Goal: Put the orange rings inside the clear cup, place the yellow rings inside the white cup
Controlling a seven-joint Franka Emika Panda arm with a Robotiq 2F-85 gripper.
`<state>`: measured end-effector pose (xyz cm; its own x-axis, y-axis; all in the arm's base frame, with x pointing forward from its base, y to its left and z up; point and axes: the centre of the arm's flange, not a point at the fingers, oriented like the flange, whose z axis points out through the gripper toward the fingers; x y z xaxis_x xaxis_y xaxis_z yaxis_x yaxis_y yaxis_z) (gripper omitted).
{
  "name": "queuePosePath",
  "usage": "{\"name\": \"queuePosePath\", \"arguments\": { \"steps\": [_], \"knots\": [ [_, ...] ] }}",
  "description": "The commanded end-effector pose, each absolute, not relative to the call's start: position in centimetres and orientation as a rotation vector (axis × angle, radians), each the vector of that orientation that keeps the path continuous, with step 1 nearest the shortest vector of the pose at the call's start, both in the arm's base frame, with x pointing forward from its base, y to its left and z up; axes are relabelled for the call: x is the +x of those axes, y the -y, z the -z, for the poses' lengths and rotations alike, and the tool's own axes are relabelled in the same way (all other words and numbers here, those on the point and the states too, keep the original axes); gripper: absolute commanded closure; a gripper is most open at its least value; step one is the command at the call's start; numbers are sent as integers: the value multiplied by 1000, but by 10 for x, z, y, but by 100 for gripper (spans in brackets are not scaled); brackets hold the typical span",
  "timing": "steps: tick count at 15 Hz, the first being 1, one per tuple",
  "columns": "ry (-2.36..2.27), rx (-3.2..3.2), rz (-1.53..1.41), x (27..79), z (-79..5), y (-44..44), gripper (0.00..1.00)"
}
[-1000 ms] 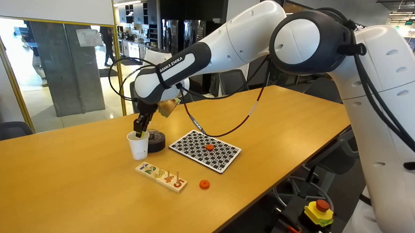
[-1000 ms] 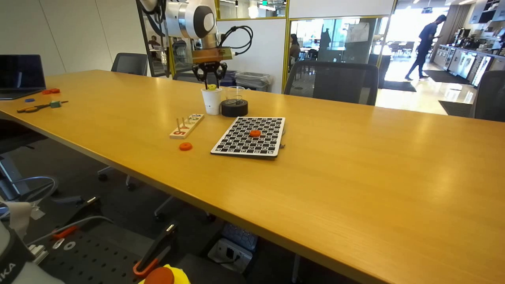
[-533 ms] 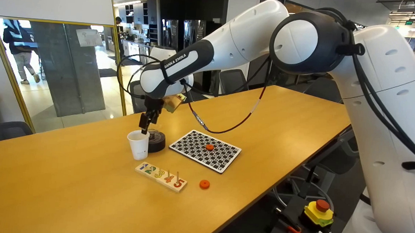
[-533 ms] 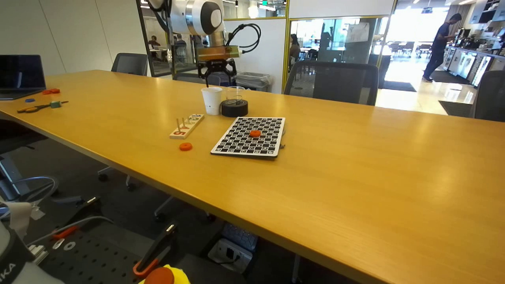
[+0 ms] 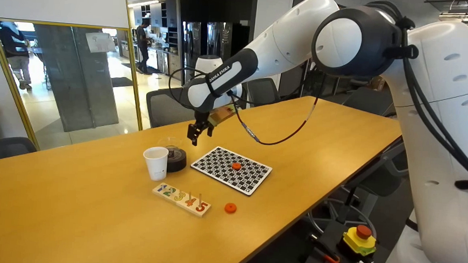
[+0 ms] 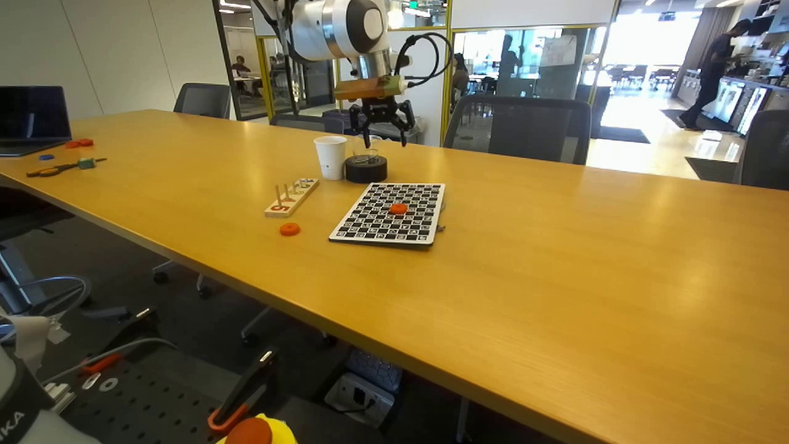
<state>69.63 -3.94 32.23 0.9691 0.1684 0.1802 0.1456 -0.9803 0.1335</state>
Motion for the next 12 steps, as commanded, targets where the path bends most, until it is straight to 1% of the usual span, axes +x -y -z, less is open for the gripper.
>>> {"name": "queuePosePath", "arguments": {
  "steps": [1, 6, 12],
  "knots": [
    [50, 2979, -222, 665, -307, 60, 0],
    [303, 2987, -106, 639, -270, 86, 0],
    [465, 3004, -32, 605, -251, 104, 0]
  ]
}}
